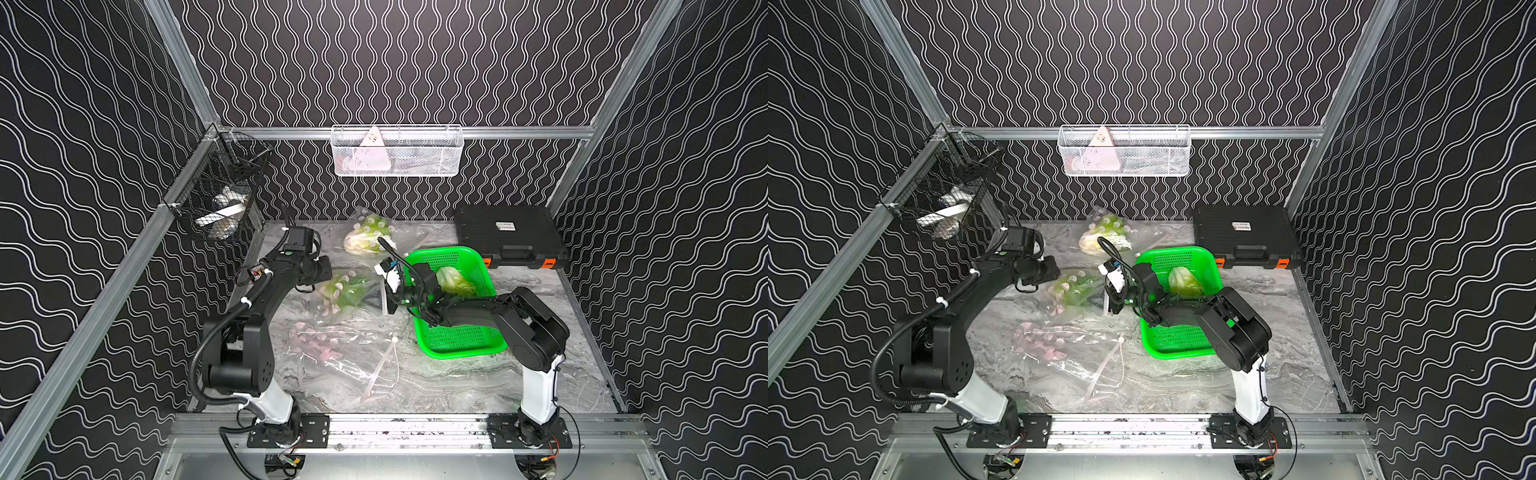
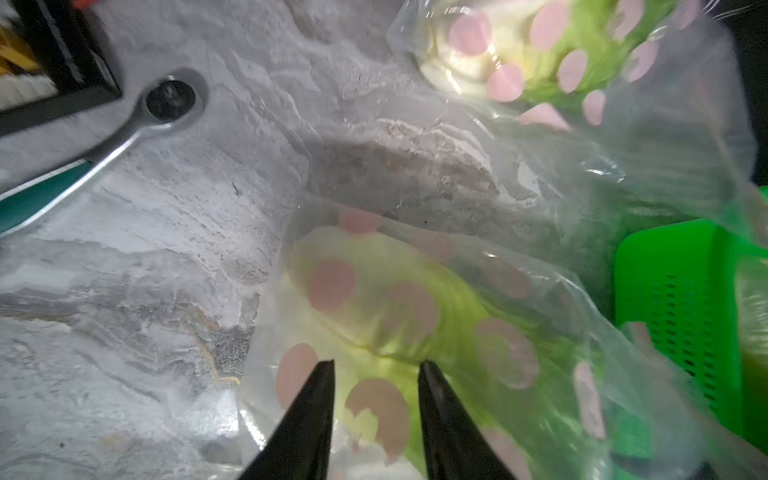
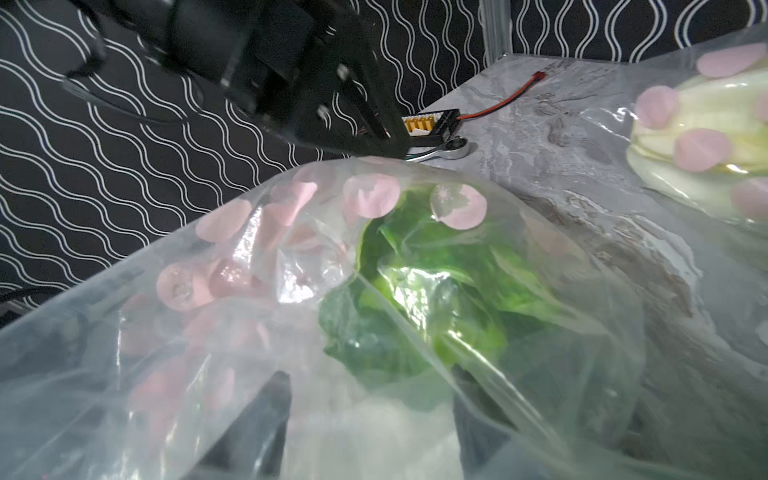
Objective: Open the zip-top bag and take out the chinese cabbages
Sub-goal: Pick up the Chinese cabbage from the zipper food storage bag.
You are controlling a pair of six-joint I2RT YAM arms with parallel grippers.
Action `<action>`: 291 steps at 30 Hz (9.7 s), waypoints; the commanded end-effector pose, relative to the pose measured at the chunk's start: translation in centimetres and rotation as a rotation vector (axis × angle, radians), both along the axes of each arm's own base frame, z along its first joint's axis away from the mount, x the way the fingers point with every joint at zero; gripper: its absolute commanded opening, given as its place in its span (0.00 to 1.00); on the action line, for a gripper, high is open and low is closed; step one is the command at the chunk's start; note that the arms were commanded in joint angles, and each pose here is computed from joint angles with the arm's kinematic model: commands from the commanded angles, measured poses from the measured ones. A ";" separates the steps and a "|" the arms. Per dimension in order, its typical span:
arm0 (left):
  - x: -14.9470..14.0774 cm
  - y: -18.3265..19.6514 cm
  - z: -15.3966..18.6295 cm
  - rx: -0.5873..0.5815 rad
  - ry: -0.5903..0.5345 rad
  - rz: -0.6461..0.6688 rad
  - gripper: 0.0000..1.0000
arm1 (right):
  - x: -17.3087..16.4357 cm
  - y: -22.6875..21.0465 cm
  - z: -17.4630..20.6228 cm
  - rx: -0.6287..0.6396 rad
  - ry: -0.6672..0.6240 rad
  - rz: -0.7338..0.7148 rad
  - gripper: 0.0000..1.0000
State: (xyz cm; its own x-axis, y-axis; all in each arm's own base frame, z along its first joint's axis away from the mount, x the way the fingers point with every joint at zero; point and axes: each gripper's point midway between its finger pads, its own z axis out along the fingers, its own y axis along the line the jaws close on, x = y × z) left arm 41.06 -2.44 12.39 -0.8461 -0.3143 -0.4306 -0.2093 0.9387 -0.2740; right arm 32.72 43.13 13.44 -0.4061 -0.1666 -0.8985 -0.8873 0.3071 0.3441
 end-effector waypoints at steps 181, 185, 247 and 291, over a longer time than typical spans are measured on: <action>-1.6 -4.4 -5.9 -0.163 0.159 -0.082 0.00 | 8.3 -2.2 -5.7 -0.136 0.015 -0.343 0.39; -1.6 -4.4 -5.7 -0.163 0.153 -0.081 0.00 | 9.5 -3.2 -5.2 -0.149 0.002 -0.409 0.34; -1.6 -5.1 -6.2 -0.164 0.167 -0.094 0.00 | 4.5 1.7 -5.4 -0.059 0.192 0.073 0.43; -6.8 -8.7 14.2 -1.095 -0.378 -0.027 0.88 | 7.3 -4.3 10.3 0.208 0.300 -0.191 0.00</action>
